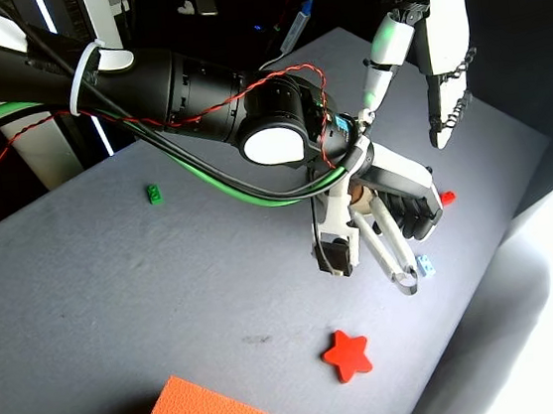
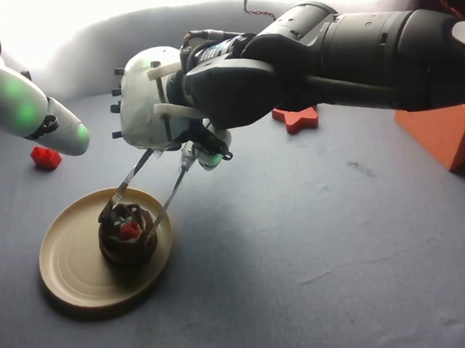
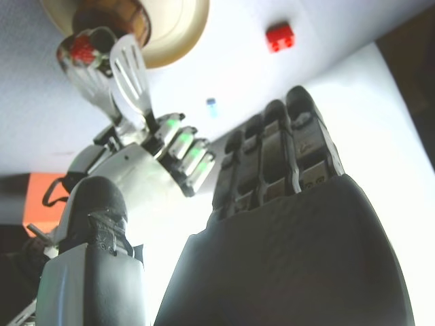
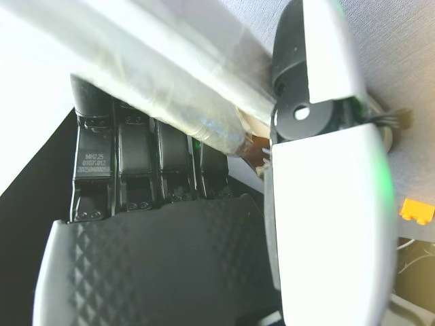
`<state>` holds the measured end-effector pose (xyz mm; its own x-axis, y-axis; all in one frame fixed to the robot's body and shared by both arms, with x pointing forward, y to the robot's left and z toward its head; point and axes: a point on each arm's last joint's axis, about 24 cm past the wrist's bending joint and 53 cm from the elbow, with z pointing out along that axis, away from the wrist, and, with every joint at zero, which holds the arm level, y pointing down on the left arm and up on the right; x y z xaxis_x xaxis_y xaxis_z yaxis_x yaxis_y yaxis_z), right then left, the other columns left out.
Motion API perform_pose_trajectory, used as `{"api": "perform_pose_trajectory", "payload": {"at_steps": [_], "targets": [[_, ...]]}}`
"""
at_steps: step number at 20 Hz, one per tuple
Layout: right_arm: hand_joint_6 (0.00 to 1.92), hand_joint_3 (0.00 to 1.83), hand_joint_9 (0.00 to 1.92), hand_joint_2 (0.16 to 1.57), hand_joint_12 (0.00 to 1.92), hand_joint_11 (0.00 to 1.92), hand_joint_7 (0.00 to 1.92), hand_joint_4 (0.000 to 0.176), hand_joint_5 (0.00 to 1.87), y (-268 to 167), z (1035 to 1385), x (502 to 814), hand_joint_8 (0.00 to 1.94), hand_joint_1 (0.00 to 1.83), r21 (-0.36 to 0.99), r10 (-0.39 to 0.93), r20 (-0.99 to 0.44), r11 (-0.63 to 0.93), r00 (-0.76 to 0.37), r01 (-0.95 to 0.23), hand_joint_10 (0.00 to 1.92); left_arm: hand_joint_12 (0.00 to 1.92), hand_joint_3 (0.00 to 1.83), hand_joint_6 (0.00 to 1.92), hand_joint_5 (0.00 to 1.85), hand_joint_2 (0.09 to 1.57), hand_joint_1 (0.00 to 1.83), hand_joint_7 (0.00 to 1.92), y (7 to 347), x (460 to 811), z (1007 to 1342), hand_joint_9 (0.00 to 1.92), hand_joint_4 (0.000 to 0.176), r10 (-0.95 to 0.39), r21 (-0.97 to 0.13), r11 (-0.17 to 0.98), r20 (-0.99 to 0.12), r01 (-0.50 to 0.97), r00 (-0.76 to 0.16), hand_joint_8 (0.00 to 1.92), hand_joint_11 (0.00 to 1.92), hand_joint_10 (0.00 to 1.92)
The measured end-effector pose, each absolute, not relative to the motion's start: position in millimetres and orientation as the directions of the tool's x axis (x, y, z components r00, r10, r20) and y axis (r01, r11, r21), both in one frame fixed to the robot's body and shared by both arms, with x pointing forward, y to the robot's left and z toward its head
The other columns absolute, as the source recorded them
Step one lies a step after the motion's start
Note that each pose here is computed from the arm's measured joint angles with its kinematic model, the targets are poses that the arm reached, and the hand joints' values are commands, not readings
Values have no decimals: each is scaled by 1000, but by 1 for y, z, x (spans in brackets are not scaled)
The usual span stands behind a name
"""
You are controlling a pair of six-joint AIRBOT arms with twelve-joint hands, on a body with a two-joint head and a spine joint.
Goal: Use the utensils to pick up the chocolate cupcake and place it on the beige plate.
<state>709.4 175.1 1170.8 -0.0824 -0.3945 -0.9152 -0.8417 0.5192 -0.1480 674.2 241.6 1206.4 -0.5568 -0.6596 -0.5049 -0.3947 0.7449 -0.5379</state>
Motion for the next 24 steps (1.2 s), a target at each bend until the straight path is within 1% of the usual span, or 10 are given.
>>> {"api": "perform_pose_trajectory", "payload": {"at_steps": [3,5,10,11,13,16,17,19,21,24], "targets": [[1429,3,402,1270,1681,370,516,0,676,175,1171,710,1125,1062,-147,-393,-916,521,-83,-841,1397,260,0,4,40,1147,333,70,242,674,1206,93,0,-660,-538,745,-505,-395,-557,5,0,7],[1373,0,434,1248,1648,365,568,0,715,173,1172,711,1062,1079,-143,-388,-917,526,-87,-838,1347,235,0,1,37,1150,321,58,242,674,1206,82,0,-660,-538,745,-504,-395,-557,0,0,0],[1370,0,431,1248,1594,344,569,0,717,170,1172,713,1012,1079,-144,-386,-918,531,-87,-835,1291,202,0,1,22,1149,312,48,242,674,1206,68,0,-660,-538,745,-505,-395,-557,1,0,2],[1360,0,429,1245,1591,338,565,0,723,170,1172,713,1011,1081,-145,-387,-918,531,-86,-835,1290,247,0,3,41,1144,323,63,242,674,1206,87,0,-660,-538,745,-505,-395,-557,3,0,5],[1388,2,415,1256,1606,309,556,0,704,170,1172,713,1002,1070,-143,-385,-919,532,-88,-835,1286,260,0,3,46,1144,327,64,243,675,1206,90,0,-664,-539,742,-502,-399,-555,1,0,3],[1346,0,449,1240,1594,321,597,0,733,170,1172,713,954,1081,-135,-381,-920,535,-96,-834,1261,288,0,0,44,1136,352,73,244,675,1206,98,0,-663,-538,742,-504,-399,-554,2,0,3],[1376,2,431,1250,1611,287,585,0,712,170,1172,713,943,1072,-129,-377,-921,538,-101,-833,1259,295,0,0,41,1138,348,73,244,675,1206,99,0,-663,-538,742,-503,-399,-554,1,0,2],[1331,0,441,1232,1585,314,592,0,744,169,1172,714,928,1088,-117,-370,-922,544,-113,-831,1245,289,2,0,30,1143,336,60,244,675,1206,87,0,-663,-538,742,-504,-399,-554,0,0,0],[1366,2,440,1244,1577,326,579,0,720,167,1173,715,947,1078,-113,-367,-923,549,-118,-828,1245,231,1,0,24,1148,332,48,244,675,1206,72,0,-663,-538,742,-504,-399,-554,0,0,1],[1331,0,472,1232,1559,353,609,0,744,165,1173,716,916,1087,-102,-360,-924,555,-128,-825,1220,193,0,4,27,1145,351,51,243,675,1206,61,0,-663,-539,742,-504,-398,-554,3,0,0]]}}
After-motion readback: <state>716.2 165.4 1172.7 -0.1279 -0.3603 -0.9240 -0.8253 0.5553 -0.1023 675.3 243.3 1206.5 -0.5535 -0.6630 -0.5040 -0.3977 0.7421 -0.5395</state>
